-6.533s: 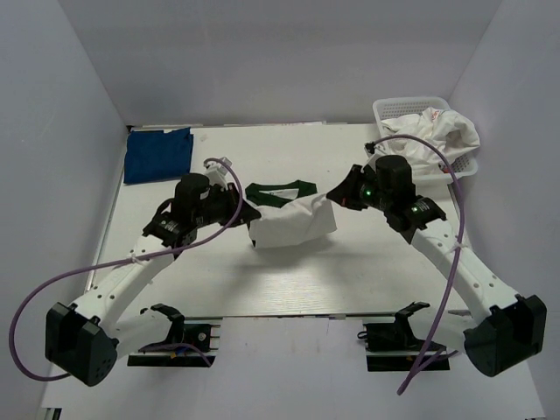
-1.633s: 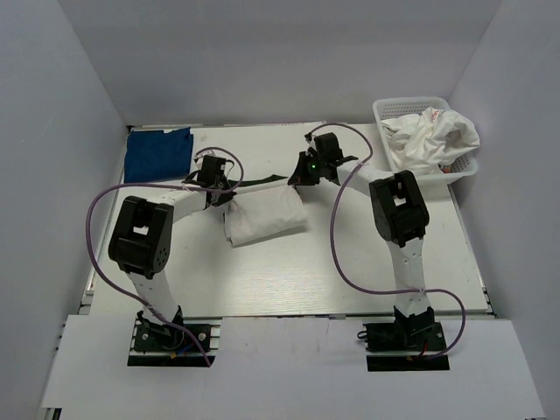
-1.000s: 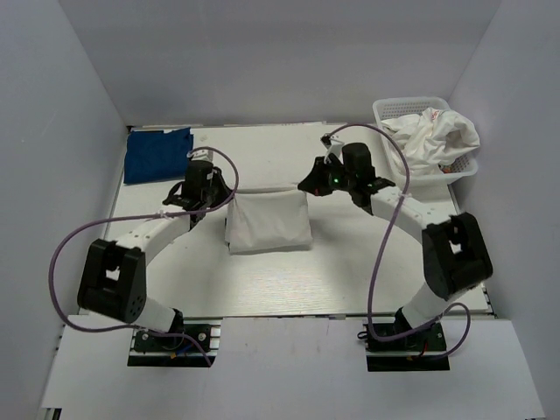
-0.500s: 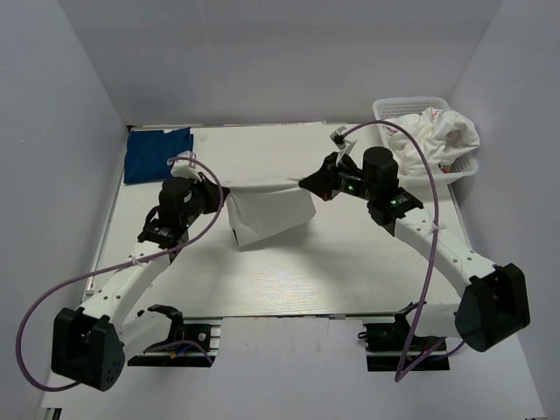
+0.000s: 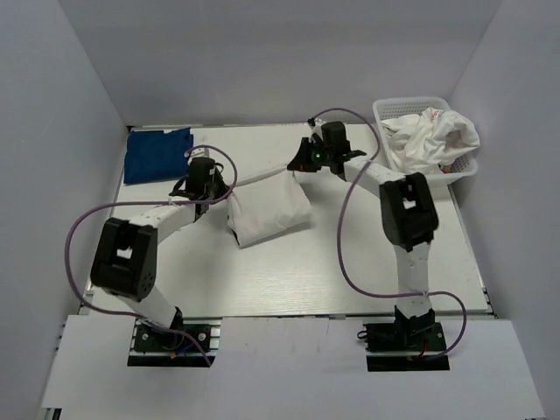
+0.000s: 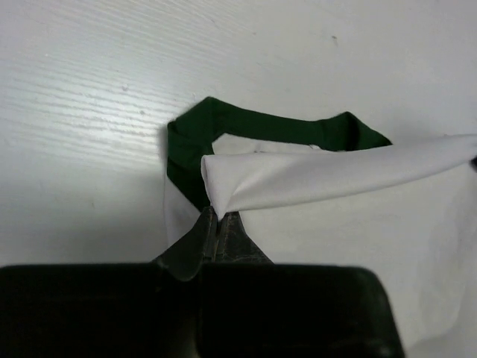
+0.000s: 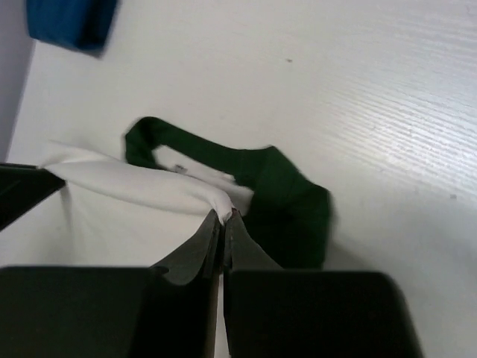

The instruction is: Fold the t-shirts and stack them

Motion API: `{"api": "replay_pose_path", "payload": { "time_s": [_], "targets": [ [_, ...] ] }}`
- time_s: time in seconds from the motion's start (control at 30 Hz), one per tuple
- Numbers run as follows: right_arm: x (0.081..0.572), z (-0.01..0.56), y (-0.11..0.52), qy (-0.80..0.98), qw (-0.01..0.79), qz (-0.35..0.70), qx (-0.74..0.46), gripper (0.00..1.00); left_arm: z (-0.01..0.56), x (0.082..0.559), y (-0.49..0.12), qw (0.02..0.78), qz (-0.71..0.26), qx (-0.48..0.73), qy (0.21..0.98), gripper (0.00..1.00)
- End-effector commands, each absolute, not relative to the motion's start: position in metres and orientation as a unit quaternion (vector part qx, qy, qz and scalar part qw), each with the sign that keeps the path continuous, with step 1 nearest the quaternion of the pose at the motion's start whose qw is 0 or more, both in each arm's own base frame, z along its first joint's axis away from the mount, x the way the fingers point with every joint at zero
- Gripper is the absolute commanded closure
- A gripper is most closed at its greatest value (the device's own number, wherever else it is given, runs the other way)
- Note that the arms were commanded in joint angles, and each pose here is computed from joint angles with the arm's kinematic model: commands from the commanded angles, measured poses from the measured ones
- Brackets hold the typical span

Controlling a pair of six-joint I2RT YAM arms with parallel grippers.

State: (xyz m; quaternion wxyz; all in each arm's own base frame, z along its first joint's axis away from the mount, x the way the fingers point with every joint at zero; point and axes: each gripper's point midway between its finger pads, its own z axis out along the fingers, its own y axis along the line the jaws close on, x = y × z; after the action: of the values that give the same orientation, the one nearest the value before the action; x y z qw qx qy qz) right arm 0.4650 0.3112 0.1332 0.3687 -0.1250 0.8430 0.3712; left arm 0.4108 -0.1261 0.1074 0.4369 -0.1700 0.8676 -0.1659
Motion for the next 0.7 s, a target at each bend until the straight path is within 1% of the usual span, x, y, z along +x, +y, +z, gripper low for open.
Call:
{"api": "replay_pose_path", "payload": {
  "time_s": [0.0, 0.07, 0.13, 0.27, 0.37, 0.4, 0.43, 0.47, 0.5, 0.53, 0.57, 0.6, 0.63, 0.67],
  "targets": [
    [0.496, 0.088, 0.304, 0.871, 0.314, 0.367, -0.094, 1.00, 0.079, 0.431, -0.102, 0.409, -0.111, -0.217, 0.879, 1.00],
    [0.498, 0.046, 0.308, 0.883, 0.276, 0.369, -0.087, 1.00, 0.066, 0.435, -0.102, 0.393, -0.110, -0.218, 0.887, 1.00],
    [0.496, 0.035, 0.310, 0.885, 0.262, 0.374, -0.088, 1.00, 0.052, 0.434, -0.098, 0.379, -0.103, -0.226, 0.891, 1.00],
    [0.499, 0.038, 0.307, 0.882, 0.283, 0.364, -0.100, 1.00, 0.050, 0.436, -0.096, 0.378, -0.106, -0.228, 0.891, 1.00],
    [0.499, 0.057, 0.310, 0.870, 0.293, 0.373, -0.135, 1.00, 0.049, 0.433, -0.100, 0.370, -0.115, -0.224, 0.894, 1.00],
    [0.498, 0.066, 0.312, 0.862, 0.307, 0.373, -0.152, 1.00, 0.054, 0.435, -0.103, 0.376, -0.124, -0.216, 0.893, 1.00],
    [0.497, 0.081, 0.315, 0.854, 0.321, 0.376, -0.158, 0.97, 0.057, 0.436, -0.108, 0.377, -0.136, -0.204, 0.893, 1.00],
    [0.495, 0.083, 0.313, 0.854, 0.325, 0.374, -0.160, 0.89, 0.067, 0.439, -0.111, 0.385, -0.145, -0.201, 0.889, 1.00],
    [0.495, 0.097, 0.314, 0.845, 0.339, 0.377, -0.168, 0.75, 0.065, 0.435, -0.110, 0.375, -0.140, -0.202, 0.894, 0.90],
    [0.492, 0.106, 0.312, 0.842, 0.345, 0.376, -0.172, 0.49, 0.076, 0.439, -0.110, 0.381, -0.143, -0.201, 0.891, 0.61],
    [0.490, 0.110, 0.312, 0.841, 0.349, 0.373, -0.179, 0.30, 0.083, 0.439, -0.107, 0.387, -0.135, -0.200, 0.890, 0.45],
    [0.486, 0.131, 0.310, 0.834, 0.363, 0.372, -0.184, 0.10, 0.083, 0.433, -0.104, 0.380, -0.127, -0.203, 0.893, 0.32],
    [0.482, 0.126, 0.306, 0.840, 0.361, 0.361, -0.185, 0.10, 0.103, 0.437, -0.102, 0.403, -0.129, -0.205, 0.883, 0.16],
    [0.480, 0.130, 0.305, 0.838, 0.366, 0.356, -0.191, 0.10, 0.111, 0.434, -0.106, 0.409, -0.130, -0.201, 0.881, 0.13]
  ]
}}
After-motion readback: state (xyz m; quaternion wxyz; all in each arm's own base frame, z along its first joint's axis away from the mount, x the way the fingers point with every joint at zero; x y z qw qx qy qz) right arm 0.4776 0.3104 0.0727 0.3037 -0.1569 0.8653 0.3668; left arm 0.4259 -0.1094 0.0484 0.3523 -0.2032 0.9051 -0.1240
